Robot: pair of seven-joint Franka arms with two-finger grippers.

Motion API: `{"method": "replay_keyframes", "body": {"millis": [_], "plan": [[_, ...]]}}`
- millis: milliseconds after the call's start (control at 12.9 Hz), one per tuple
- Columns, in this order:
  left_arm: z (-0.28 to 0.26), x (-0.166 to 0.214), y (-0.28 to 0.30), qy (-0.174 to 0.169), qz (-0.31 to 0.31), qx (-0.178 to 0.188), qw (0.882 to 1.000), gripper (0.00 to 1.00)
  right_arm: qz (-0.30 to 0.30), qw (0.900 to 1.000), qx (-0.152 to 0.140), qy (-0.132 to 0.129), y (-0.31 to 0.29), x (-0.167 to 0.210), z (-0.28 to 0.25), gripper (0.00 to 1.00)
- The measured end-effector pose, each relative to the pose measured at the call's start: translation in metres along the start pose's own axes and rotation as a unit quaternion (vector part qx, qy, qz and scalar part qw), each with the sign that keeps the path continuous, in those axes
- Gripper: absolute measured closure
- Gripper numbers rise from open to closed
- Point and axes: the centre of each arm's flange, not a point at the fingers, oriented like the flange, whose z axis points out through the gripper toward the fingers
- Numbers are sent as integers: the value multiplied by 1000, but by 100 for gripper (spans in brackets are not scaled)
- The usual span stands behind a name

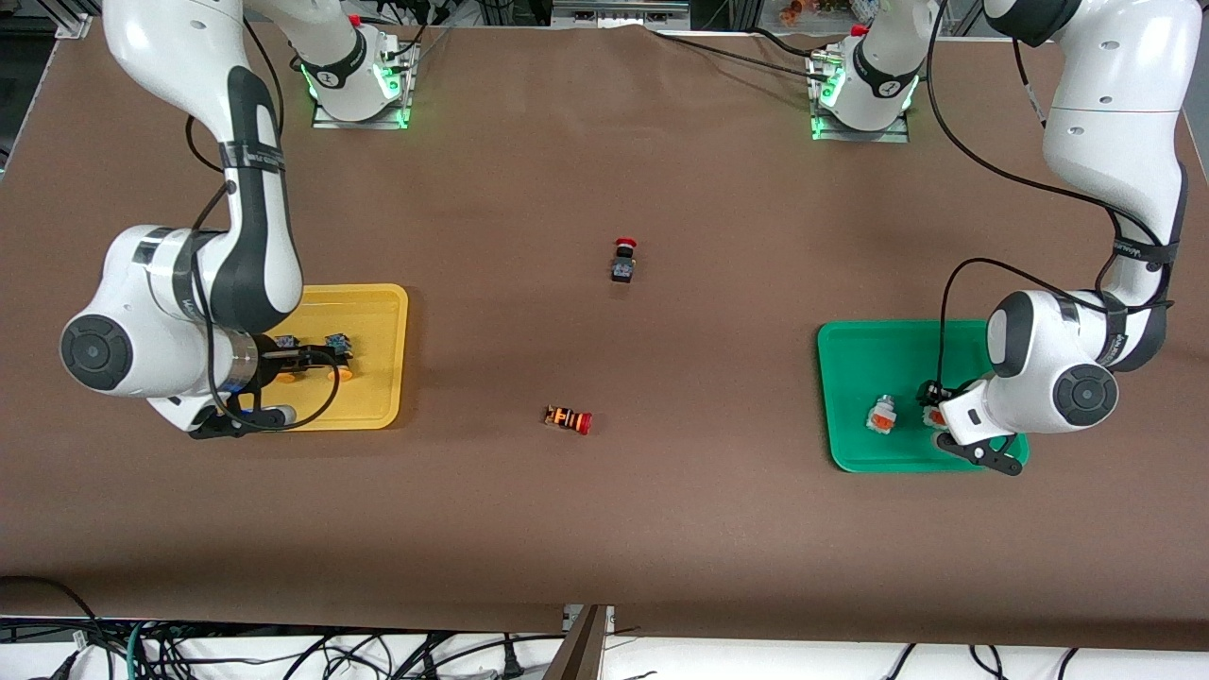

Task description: Place green and yellow buttons in trays

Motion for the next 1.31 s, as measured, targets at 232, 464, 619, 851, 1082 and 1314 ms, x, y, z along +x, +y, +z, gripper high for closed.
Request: {"method": "replay_keyframes", "body": {"millis": [232,464,619,851,1082,1314], "plan": [[-57,5,9,25,7,11,1000,0,21,1000,-10,6,0,-17,-39,0],[-143,0,30,33,18,21,999,0,34,999,5,22,8,-40,-83,0],[-197,-10,43,21,2,23,1000,0,27,999,2,41,9,-60,-111,0],[-274,-29,72,23,-24,16,999,0,2,998,-16,68,-9,-101,-153,0],[-353,-62,119,65,-57,-12,996,0,4,994,-17,104,-7,-137,-196,0],[-394,-120,148,76,-137,-10,988,0,13,993,-17,120,0,-168,-227,0]]}}
